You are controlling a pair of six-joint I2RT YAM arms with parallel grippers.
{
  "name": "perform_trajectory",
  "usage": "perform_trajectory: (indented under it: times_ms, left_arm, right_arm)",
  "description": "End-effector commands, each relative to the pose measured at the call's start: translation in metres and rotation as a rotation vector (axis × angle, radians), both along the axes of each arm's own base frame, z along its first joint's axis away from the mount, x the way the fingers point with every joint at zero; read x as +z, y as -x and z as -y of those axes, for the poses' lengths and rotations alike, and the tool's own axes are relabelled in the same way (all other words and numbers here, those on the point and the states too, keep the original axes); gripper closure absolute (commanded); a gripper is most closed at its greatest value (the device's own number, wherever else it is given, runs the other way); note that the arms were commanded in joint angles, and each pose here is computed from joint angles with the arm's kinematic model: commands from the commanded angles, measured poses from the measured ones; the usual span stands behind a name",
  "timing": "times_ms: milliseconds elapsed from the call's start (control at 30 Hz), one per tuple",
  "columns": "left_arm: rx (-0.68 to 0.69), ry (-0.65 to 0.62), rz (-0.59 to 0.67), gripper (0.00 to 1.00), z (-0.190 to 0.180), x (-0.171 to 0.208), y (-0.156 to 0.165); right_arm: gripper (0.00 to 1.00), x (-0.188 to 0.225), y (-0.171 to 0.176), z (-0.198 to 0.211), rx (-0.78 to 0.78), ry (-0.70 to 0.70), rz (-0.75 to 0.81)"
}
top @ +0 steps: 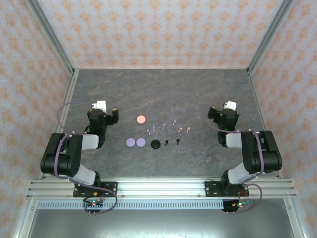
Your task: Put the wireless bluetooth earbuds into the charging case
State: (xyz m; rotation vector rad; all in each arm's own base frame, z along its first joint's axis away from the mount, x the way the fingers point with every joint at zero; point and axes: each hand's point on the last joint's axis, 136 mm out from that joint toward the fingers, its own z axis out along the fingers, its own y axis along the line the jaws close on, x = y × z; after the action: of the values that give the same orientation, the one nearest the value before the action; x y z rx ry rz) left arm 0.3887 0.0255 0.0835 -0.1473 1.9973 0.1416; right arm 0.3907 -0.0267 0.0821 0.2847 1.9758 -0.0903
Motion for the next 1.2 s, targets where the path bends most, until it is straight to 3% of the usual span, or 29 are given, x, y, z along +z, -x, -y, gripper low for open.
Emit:
perform_trajectory:
  times_ms: [0,167,300,467,667,800,967,1167]
  left_arm:
    - [0.007,0.001,0.025,0.00,0.002,0.010,-0.005]
    - [0.090,0.000,0.039,0.00,-0.011,0.023,-0.001]
    - [0.161,0.010,0.056,0.00,-0.022,0.061,0.013]
    - [0.285,0.183,-0.016,0.00,-0.026,0.099,0.039]
    - [0.202,0.485,-0.058,0.00,0.011,0.107,0.064]
    - [0.103,0.668,-0.144,0.00,0.044,0.091,0.079]
    - [0.056,0.775,-0.187,0.00,0.062,0.077,0.091]
    - [0.067,0.766,-0.190,0.00,0.061,0.070,0.094]
  right_arm:
    - [0.01,0.006,-0.003,0.002,-0.002,-0.008,0.015]
    - [0.01,0.013,-0.002,0.004,-0.017,-0.008,0.023]
    - [0.01,0.044,0.005,0.004,-0.019,-0.013,0.020]
    - [0.01,0.070,0.019,-0.010,0.039,-0.046,-0.074]
    - [0.01,0.088,0.051,-0.090,0.314,-0.110,-0.208]
    - [0.01,0.088,0.081,-0.155,0.515,-0.049,-0.329]
    - [0.00,0.069,0.116,-0.221,0.689,0.027,-0.523]
    - [0.04,0.036,0.147,-0.287,0.848,0.183,-0.720]
